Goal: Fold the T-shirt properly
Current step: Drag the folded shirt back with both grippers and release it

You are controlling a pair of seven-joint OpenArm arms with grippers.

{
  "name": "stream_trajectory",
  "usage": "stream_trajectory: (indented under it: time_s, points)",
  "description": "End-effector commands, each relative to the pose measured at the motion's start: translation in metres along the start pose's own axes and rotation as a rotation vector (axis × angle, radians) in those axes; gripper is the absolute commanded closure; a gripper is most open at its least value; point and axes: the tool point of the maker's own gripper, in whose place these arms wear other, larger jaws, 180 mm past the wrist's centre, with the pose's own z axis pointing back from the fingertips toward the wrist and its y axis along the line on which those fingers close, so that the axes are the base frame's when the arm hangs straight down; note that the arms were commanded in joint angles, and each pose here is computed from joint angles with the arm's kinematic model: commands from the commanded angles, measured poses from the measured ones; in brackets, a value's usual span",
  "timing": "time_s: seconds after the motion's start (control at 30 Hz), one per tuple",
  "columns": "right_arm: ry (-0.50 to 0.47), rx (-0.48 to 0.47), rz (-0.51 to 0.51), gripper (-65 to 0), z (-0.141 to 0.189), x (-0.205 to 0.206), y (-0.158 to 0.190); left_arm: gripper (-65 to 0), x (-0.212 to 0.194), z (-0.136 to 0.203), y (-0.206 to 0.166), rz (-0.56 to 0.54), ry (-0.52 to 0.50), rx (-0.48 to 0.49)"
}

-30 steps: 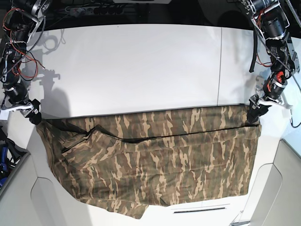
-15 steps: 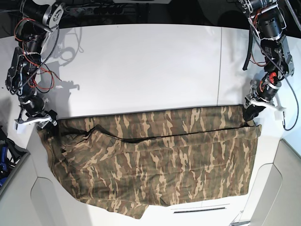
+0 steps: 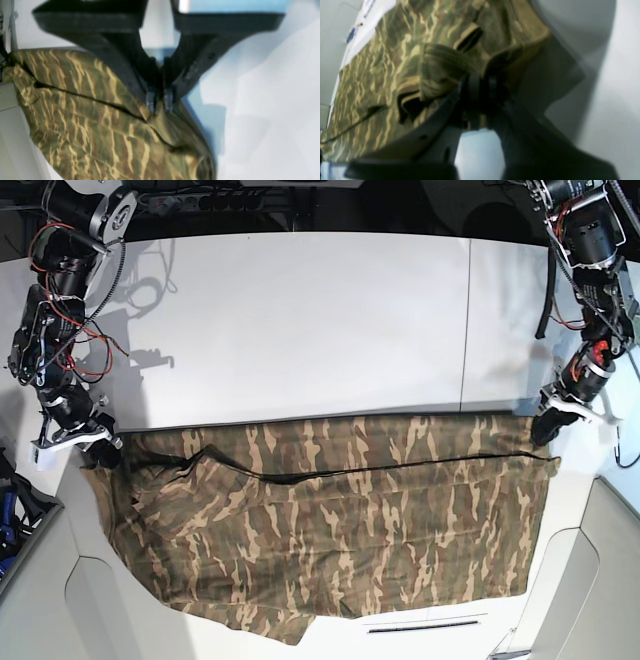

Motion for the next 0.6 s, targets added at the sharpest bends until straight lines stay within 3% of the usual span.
stream_trajectory:
  time_s: [0.0, 0.17, 0.57]
  points:
    - [-0.07, 0.026, 0.026, 0.0, 0.004, 0.031, 0.006, 0.0, 0.023, 0.002, -0.009, -0.04, -0.04, -0.033]
    - [-0.051, 0.06, 0.008, 0.0, 0.024, 0.034, 0.012, 0.0, 0.024, 0.006, -0.022, -0.086, 0.01, -0.058]
    - [0.015, 0.012, 0.145, 0.0, 0.098, -0.015, 0.006, 0.0, 0.003, 0.043, -0.025, -0.187, 0.095, -0.055]
